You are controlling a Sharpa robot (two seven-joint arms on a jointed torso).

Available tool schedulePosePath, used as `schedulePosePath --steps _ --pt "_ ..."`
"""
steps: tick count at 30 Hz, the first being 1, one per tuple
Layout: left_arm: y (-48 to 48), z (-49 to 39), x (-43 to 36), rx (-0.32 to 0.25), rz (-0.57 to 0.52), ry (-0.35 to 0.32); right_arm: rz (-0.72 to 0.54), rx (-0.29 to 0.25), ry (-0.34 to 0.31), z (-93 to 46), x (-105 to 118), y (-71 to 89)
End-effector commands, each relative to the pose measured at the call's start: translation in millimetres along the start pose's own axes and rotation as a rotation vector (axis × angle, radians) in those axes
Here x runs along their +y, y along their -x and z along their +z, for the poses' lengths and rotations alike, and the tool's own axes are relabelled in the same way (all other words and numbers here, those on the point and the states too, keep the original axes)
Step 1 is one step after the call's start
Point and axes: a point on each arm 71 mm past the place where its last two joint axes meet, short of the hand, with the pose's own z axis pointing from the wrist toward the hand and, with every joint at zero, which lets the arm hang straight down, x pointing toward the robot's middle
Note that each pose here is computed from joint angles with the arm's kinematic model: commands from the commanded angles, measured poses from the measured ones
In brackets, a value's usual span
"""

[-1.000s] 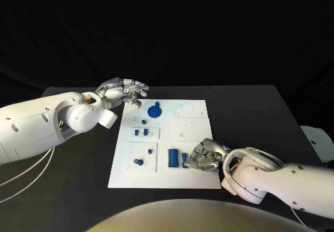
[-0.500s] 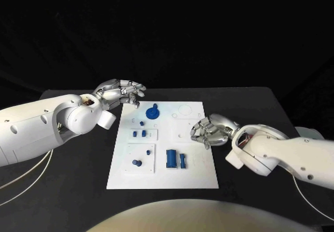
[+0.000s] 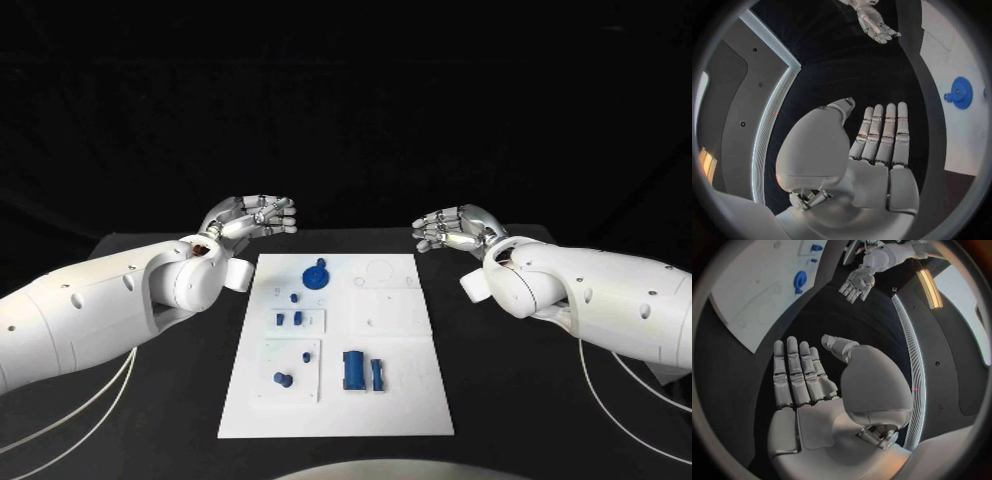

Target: Assemble the parts on the task board

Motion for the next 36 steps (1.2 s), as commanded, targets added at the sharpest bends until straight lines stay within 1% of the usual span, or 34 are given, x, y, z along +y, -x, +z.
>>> schedulePosePath --steps 1,5,10,15,16,18,19,25,30,36 --pt "0.4 1.5 0.5 -0.011 -0.001 -0.006 0.008 -0.005 0.006 2.3 0.1 1.5" --pt "-2.3 0.6 1.1 -0.020 0.000 -0.008 0.028 -0.018 0.016 0.8 1.4 -1.9" --pt "-11.5 -2.6 3.0 -0.053 0.004 -0.018 0.095 -0.062 0.046 -5.0 6.1 -12.8" --pt "-29.6 -10.2 5.8 -0.117 0.014 -0.034 0.213 -0.153 0.083 -18.2 15.3 -31.9" --pt "-31.5 -11.1 6.0 -0.124 0.016 -0.036 0.223 -0.161 0.086 -19.5 16.1 -33.6" --pt "-39.7 -15.3 6.9 -0.154 0.022 -0.043 0.259 -0.193 0.092 -24.7 19.3 -39.4" --pt "-45.6 -18.5 7.3 -0.175 0.027 -0.048 0.280 -0.213 0.095 -28.0 21.2 -42.9" --pt "-64.0 -29.8 7.8 -0.243 0.044 -0.062 0.330 -0.265 0.097 -37.2 26.4 -51.7" --pt "-71.0 -34.6 7.5 -0.269 0.052 -0.066 0.335 -0.269 0.097 -38.0 26.9 -52.4" --pt "-72.1 -35.4 7.5 -0.273 0.053 -0.067 0.335 -0.269 0.097 -38.0 26.9 -52.4"
